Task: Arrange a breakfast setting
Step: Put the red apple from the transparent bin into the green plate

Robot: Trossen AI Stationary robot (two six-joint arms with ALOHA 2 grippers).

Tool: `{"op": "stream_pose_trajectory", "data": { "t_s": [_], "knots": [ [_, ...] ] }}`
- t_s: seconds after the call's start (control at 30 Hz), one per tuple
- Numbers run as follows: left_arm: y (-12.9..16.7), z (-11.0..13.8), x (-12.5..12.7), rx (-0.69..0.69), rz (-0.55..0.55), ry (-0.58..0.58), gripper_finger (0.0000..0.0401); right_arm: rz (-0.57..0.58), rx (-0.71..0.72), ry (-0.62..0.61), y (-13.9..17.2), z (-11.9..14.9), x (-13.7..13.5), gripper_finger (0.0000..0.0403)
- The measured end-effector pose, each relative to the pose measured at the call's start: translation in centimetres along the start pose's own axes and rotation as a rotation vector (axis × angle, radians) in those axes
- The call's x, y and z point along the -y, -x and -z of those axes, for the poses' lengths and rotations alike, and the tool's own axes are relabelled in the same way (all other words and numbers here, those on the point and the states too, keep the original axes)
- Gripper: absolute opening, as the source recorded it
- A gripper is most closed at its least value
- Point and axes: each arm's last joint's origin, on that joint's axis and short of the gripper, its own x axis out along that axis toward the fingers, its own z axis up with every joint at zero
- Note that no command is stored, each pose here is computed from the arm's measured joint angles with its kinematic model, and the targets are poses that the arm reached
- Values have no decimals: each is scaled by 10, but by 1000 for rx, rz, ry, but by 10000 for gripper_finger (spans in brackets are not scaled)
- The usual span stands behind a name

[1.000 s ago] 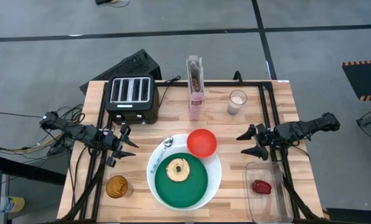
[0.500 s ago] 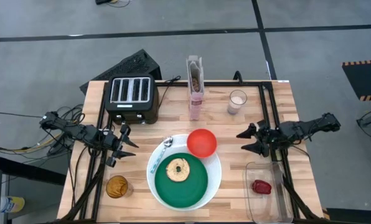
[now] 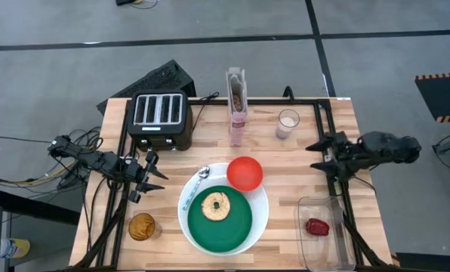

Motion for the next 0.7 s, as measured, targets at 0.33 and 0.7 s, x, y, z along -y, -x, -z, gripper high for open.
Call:
{"op": "stream_pose_trajectory", "data": {
  "t_s": [0.33, 0.7],
  "knots": [
    [0, 0, 0, 0, 0, 0, 144, -8, -422, -198, 23, -5, -5, 400],
    [0, 0, 0, 0, 0, 0, 144, -48, -628, -481, 16, -13, -18, 400]
  ]
}}
